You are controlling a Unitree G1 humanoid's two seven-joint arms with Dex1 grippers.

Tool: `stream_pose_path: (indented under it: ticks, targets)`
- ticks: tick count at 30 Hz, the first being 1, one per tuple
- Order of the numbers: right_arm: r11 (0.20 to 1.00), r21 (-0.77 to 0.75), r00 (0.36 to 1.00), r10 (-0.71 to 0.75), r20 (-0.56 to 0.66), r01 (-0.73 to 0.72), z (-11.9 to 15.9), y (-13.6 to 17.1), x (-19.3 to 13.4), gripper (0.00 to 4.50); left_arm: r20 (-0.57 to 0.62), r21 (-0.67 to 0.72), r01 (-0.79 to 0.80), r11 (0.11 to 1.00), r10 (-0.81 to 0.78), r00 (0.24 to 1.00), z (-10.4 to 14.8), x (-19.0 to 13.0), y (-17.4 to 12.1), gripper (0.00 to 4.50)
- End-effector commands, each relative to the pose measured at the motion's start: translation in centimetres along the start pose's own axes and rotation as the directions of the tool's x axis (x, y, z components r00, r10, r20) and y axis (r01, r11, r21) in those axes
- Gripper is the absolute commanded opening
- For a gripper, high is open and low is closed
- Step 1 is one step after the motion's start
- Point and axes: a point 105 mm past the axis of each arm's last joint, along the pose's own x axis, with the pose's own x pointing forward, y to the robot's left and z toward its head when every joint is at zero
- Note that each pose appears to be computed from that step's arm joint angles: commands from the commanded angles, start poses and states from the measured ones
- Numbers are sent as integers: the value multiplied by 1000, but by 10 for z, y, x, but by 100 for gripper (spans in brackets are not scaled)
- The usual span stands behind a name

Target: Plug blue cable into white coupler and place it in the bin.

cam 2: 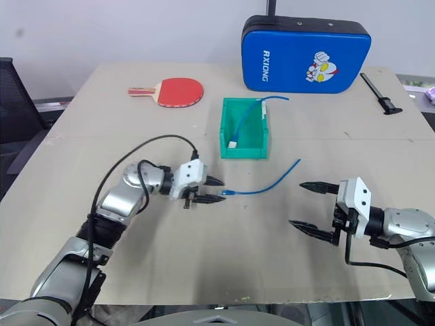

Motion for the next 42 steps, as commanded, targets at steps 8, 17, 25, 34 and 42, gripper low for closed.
stream_pose_path:
  ticks: [8,17,25,34,42]
  targets:
    - [999,-32,1000,-7,17,7,8,3,0,450,-57,12,22,1000,-22,998,-9,0,-5,42]
    - [998,61,999,-13,49,10,5,7,7,450,103,-75,24,997,-16,995,18,-1,-6,6]
    - [868,491,981,-23,195,-77,14,36,28,450,443,-302,127,945,21,896,84,-5,-9,6]
    - [791,591,892,-141,430,-160,59,14,61,450,575,-414,285,864,5,818,111,-3,-27,6]
    - [783,580,837,-150,526,-224,84,10,83,391,647,-451,330,830,49,761,130,-6,-23,0]
